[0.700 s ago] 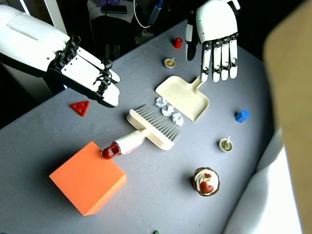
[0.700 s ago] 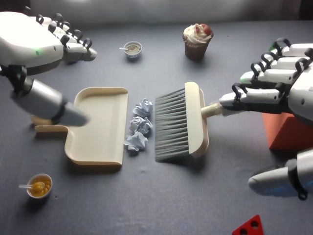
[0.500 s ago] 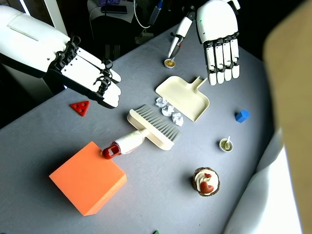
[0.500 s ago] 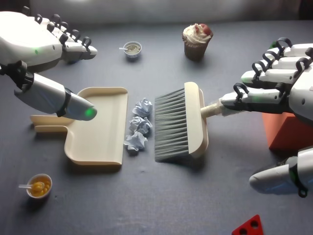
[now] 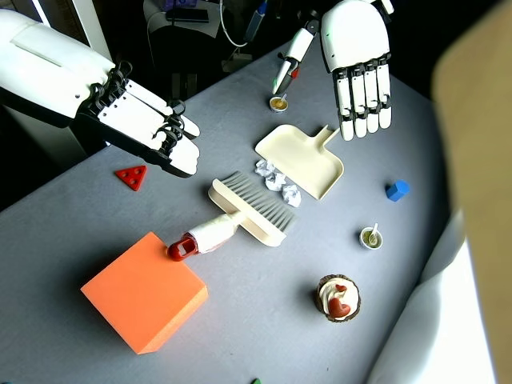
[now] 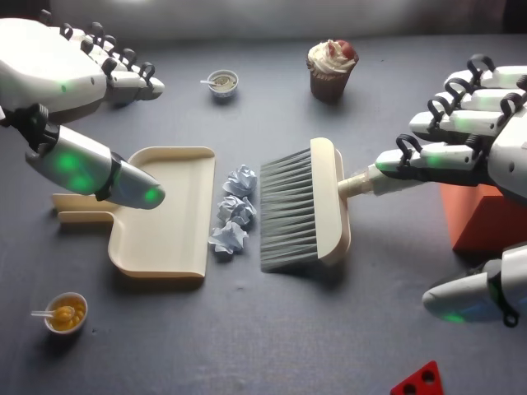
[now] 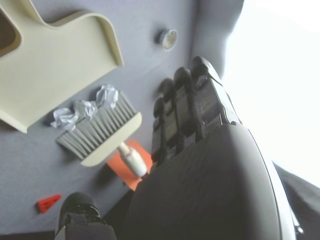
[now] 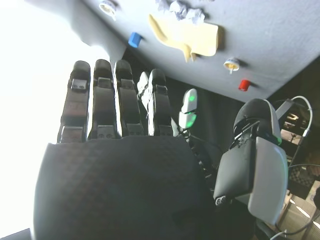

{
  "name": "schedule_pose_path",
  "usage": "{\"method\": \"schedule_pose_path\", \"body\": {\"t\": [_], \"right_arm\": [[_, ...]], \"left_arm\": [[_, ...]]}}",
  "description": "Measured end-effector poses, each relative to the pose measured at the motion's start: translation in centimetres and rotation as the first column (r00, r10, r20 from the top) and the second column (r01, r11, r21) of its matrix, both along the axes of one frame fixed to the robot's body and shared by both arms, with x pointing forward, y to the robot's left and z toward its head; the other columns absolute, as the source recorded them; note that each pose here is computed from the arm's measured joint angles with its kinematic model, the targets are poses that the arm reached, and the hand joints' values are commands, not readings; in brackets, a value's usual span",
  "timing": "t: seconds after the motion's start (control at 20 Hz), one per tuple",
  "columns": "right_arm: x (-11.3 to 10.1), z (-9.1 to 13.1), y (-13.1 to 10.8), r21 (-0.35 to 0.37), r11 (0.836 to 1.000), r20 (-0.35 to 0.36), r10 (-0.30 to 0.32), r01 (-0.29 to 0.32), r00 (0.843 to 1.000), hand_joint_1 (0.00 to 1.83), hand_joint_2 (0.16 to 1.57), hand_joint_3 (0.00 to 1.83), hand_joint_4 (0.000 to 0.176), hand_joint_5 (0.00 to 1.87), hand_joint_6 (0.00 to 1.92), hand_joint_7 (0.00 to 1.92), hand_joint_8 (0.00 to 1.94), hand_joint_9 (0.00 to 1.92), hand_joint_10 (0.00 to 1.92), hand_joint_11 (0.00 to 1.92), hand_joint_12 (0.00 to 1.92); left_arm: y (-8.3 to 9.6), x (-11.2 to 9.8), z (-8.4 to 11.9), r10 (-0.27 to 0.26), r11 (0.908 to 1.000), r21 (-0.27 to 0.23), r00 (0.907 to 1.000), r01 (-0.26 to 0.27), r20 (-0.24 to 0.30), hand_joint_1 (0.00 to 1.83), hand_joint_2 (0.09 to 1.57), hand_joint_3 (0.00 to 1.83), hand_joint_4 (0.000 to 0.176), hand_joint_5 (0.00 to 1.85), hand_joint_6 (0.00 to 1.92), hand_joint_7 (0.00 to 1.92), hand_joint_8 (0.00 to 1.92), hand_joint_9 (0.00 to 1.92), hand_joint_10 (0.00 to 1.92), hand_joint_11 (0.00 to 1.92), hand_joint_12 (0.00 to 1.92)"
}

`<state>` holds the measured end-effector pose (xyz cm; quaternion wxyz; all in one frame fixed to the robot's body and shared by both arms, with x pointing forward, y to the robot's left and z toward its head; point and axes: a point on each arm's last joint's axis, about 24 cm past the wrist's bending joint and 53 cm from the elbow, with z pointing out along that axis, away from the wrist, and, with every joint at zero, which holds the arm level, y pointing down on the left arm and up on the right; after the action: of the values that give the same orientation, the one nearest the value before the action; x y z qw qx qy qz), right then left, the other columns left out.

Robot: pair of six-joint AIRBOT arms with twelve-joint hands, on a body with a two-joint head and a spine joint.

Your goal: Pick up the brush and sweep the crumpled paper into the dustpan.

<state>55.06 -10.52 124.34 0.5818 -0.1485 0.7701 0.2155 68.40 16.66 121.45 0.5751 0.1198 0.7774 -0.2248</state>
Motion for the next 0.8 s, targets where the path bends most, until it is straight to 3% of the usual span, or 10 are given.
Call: {"method": "schedule_pose_path", "body": {"t": [0.1, 0.25, 0.35, 0.45, 0.55, 0.8], "right_arm": [[0.2, 0.3, -0.1, -0.014, 1.0, 0.019, -0.007, 0.007, 1.0, 0.0, 0.91, 0.0, 0.0, 0.14, 0.0, 0.15, 0.0, 0.15, 0.0, 0.16, 0.04], [0.7, 0.3, -0.6, -0.02, 1.0, 0.023, -0.023, 0.024, 0.999, 0.0, 0.93, 0.01, 0.0, 0.16, 0.01, 0.19, 0.01, 0.19, 0.02, 0.18, 0.05], [1.1, 0.7, -1.2, -0.034, 0.998, 0.053, -0.045, 0.047, 0.998, 0.0, 0.93, 0.01, 0.0, 0.15, 0.0, 0.17, 0.0, 0.17, 0.0, 0.16, 0.04], [1.6, 1.2, -1.8, -0.035, 0.997, 0.075, -0.072, 0.074, 0.995, 0.0, 0.93, 0.01, 0.0, 0.17, 0.01, 0.19, 0.01, 0.19, 0.01, 0.18, 0.04], [2.1, 2.3, -2.3, -0.006, 0.994, 0.111, -0.108, 0.109, 0.988, 0.0, 0.93, 0.0, 0.0, 0.14, 0.0, 0.16, 0.0, 0.16, 0.0, 0.15, 0.02], [2.2, 3.3, -3.0, 0.008, 0.988, 0.165, -0.153, 0.154, 0.974, 0.0, 0.94, 0.01, 0.0, 0.12, 0.0, 0.13, 0.0, 0.14, 0.0, 0.13, 0.01]], "left_arm": [[0.6, 0.1, -1.0, 0.005, 1.0, 0.006, 0.9998, -0.005, -0.021, 0.37, 0.95, 0.01, 0.0, 0.1, 0.0, 0.15, 0.0, 0.15, 0.0, 0.12, 0.03], [2.0, 0.2, -2.1, 0.017, 0.9998, 0.005, 0.9989, -0.017, -0.044, 0.68, 0.86, 0.0, 0.0, 0.08, 0.0, 0.16, 0.0, 0.15, 0.0, 0.13, 0.03], [2.9, 0.1, -2.5, 0.024, 0.9997, -0.001, 0.9992, -0.024, -0.03, 0.82, 0.84, 0.0, 0.0, 0.05, 0.0, 0.14, 0.0, 0.14, 0.0, 0.12, 0.02], [3.6, 0.0, -2.4, 0.051, 0.9979, -0.038, 0.9985, -0.052, -0.017, 0.95, 0.84, 0.0, 0.0, 0.08, 0.01, 0.17, 0.01, 0.17, 0.01, 0.15, 0.04], [4.3, 0.0, -2.2, 0.082, 0.9948, -0.06, 0.9966, -0.082, -0.003, 0.97, 0.87, 0.0, 0.0, 0.1, 0.01, 0.16, 0.01, 0.17, 0.01, 0.16, 0.04], [4.6, -0.3, -2.9, 0.143, 0.9861, -0.08, 0.9891, -0.146, -0.032, 0.89, 0.94, 0.01, 0.0, 0.12, 0.0, 0.19, 0.0, 0.2, 0.0, 0.21, 0.05]]}}
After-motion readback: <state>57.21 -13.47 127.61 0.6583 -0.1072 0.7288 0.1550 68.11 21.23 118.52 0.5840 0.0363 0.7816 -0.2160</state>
